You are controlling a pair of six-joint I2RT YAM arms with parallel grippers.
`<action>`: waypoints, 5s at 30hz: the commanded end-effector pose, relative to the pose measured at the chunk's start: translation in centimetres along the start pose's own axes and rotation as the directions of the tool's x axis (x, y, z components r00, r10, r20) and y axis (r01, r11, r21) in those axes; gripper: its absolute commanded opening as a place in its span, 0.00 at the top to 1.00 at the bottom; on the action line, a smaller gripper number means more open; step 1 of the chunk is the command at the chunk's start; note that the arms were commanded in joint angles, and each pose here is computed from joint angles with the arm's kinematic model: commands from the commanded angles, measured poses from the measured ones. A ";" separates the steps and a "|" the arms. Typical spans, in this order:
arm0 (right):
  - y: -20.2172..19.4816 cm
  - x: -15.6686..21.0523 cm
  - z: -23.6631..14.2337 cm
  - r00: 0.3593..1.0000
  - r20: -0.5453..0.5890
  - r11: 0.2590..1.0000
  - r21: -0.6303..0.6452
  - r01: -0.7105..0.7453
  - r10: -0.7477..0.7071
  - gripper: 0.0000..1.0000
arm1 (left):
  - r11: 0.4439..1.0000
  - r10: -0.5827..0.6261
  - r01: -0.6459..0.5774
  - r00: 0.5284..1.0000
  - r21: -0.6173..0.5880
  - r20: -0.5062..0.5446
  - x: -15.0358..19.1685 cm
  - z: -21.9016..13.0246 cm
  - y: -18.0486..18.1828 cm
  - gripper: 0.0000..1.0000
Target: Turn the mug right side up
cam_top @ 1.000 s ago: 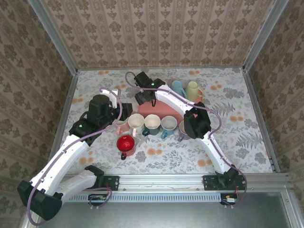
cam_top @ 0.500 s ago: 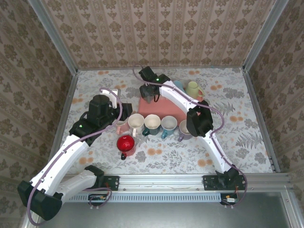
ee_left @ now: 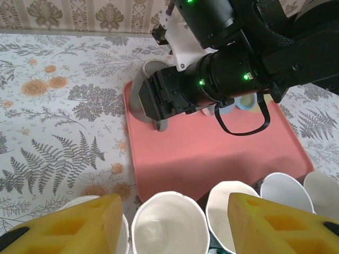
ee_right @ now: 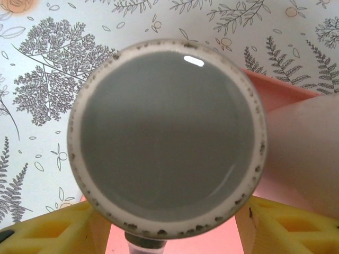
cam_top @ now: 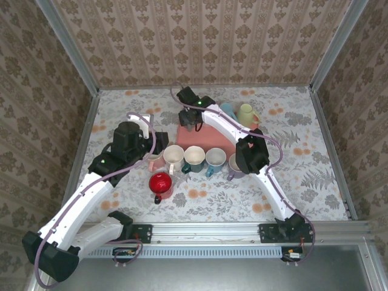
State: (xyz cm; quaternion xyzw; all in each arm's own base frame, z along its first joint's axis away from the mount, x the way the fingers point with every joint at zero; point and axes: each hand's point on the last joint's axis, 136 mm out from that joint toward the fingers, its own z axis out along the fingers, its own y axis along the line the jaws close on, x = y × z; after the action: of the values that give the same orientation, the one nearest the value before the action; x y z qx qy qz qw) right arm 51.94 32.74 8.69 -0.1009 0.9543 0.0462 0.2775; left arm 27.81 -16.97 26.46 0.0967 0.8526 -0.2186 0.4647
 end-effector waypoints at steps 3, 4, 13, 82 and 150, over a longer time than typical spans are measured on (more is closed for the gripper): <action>-0.4 1.6 0.9 0.998 -0.060 1.000 0.024 -0.010 0.011 0.45 | 1.000 0.026 -0.026 0.999 0.002 0.042 -0.7 -0.4 -0.2 0.44; -0.5 1.6 0.9 0.998 -0.061 1.000 0.028 -0.009 0.011 0.47 | 1.000 0.026 -0.026 0.999 0.001 0.042 -0.7 -0.4 -0.2 0.44; -0.9 1.1 0.4 0.999 -0.045 0.999 0.040 0.004 -0.002 0.75 | 1.000 0.031 -0.030 0.999 -0.005 0.042 -0.7 -0.4 -0.1 0.44; -1.8 -2.4 -45.6 0.610 0.306 0.252 -0.952 0.176 0.731 1.00 | 0.351 -0.419 0.231 0.906 0.907 -0.069 -12.9 -4.3 -17.3 0.20; -9.3 9.4 -37.6 0.733 0.568 0.876 -0.477 -0.076 0.374 0.05 | 0.907 0.406 -0.404 0.767 0.118 -0.497 22.5 -2.3 -7.0 1.00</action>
State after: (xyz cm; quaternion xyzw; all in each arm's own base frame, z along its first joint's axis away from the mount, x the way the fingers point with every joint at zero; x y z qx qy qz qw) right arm 27.06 16.67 35.82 -0.0053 0.7664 0.3212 0.5562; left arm 10.35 -22.12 9.66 0.3609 0.9032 -0.0656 0.2230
